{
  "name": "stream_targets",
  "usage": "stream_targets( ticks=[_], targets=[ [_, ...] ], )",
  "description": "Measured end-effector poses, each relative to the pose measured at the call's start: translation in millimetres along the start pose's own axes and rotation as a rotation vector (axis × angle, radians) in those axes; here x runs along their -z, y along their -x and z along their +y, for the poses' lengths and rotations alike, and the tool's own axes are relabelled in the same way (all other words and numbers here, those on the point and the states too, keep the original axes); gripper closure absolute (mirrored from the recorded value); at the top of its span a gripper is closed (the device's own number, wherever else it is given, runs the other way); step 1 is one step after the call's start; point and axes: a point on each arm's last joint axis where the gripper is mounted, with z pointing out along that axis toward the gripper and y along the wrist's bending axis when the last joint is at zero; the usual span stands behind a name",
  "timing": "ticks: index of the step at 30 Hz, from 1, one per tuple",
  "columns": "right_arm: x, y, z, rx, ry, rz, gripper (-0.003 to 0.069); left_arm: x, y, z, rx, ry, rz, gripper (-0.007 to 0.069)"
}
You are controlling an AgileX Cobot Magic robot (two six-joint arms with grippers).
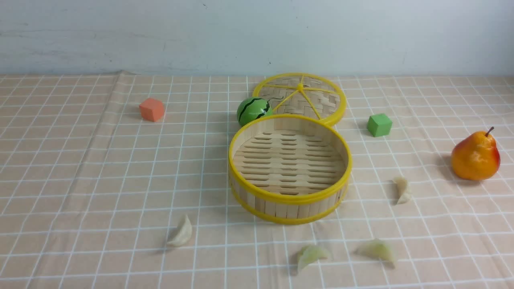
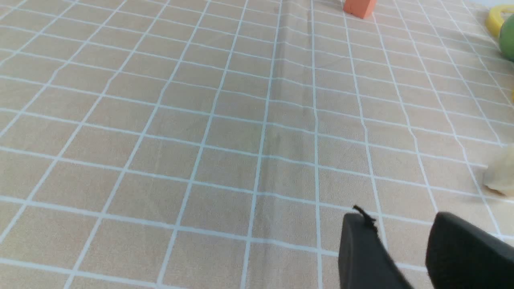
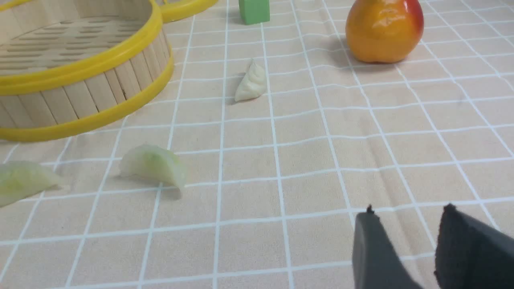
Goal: Put the dumplings into the steamer on the table with the brown tablecloth.
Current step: 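Reach for and grasp a dumpling on the table with the left gripper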
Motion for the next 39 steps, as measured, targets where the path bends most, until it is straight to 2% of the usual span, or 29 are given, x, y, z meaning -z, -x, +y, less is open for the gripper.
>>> stream_targets(
  ticks=[39],
  targets=[
    [0.0,0.2,-1.1,0.031,-0.013,-0.002,0.042,0.0,0.0,0.0,0.0,0.0,0.0,0.0387]
  ],
)
